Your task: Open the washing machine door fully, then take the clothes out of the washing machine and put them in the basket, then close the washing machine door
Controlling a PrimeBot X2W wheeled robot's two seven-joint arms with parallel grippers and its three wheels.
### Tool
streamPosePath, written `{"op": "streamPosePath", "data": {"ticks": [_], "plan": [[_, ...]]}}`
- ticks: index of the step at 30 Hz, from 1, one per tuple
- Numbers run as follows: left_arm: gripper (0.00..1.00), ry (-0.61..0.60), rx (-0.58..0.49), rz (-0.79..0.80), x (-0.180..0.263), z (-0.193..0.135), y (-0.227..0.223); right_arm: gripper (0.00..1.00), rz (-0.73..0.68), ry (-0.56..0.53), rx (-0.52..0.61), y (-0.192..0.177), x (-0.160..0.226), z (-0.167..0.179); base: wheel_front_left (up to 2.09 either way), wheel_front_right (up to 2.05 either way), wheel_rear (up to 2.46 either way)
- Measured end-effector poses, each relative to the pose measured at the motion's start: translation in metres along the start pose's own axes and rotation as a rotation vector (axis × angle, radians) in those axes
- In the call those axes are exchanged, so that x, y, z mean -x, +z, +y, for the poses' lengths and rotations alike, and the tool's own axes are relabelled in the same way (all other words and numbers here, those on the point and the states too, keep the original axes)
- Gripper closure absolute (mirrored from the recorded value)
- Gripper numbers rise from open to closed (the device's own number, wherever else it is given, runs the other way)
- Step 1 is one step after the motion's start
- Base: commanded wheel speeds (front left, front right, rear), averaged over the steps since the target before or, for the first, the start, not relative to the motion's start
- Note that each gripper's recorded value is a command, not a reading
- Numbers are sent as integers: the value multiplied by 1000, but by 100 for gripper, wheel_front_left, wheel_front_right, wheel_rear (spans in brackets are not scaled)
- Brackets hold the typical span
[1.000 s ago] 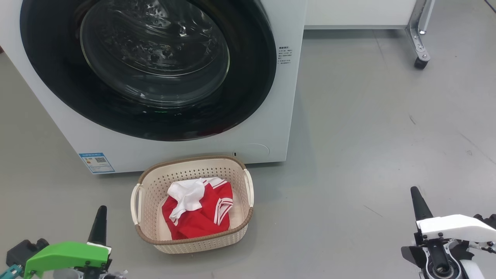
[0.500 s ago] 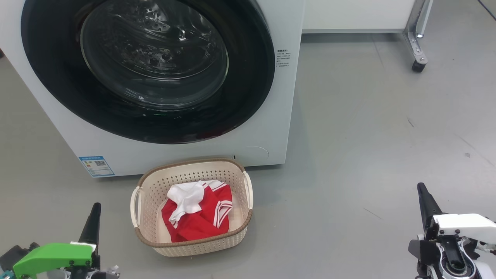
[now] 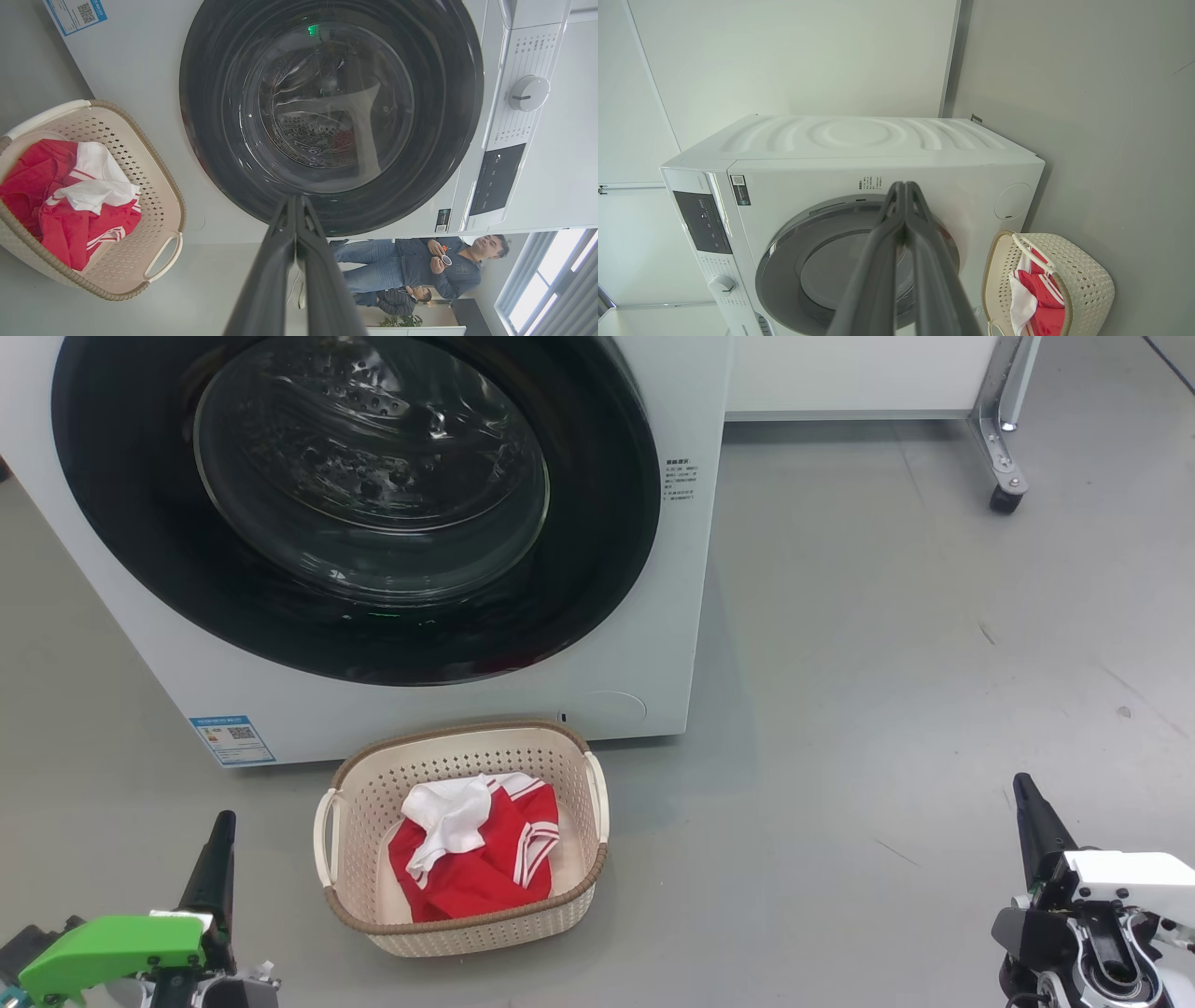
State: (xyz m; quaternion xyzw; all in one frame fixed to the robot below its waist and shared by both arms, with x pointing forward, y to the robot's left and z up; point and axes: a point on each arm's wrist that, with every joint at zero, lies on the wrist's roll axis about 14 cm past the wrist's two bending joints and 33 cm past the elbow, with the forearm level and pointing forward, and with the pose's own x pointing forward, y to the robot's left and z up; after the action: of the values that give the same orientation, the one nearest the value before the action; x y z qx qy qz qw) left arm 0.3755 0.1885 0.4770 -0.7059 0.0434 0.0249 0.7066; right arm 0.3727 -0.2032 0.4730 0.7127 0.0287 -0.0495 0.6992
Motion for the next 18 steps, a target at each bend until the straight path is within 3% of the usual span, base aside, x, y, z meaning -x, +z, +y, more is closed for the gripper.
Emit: {"op": "streamPosePath", "data": {"ticks": [18], "plan": [[100,0,1,-1,0,0,0,100,-1,5,0,0,0,1,0,0,0]]}}
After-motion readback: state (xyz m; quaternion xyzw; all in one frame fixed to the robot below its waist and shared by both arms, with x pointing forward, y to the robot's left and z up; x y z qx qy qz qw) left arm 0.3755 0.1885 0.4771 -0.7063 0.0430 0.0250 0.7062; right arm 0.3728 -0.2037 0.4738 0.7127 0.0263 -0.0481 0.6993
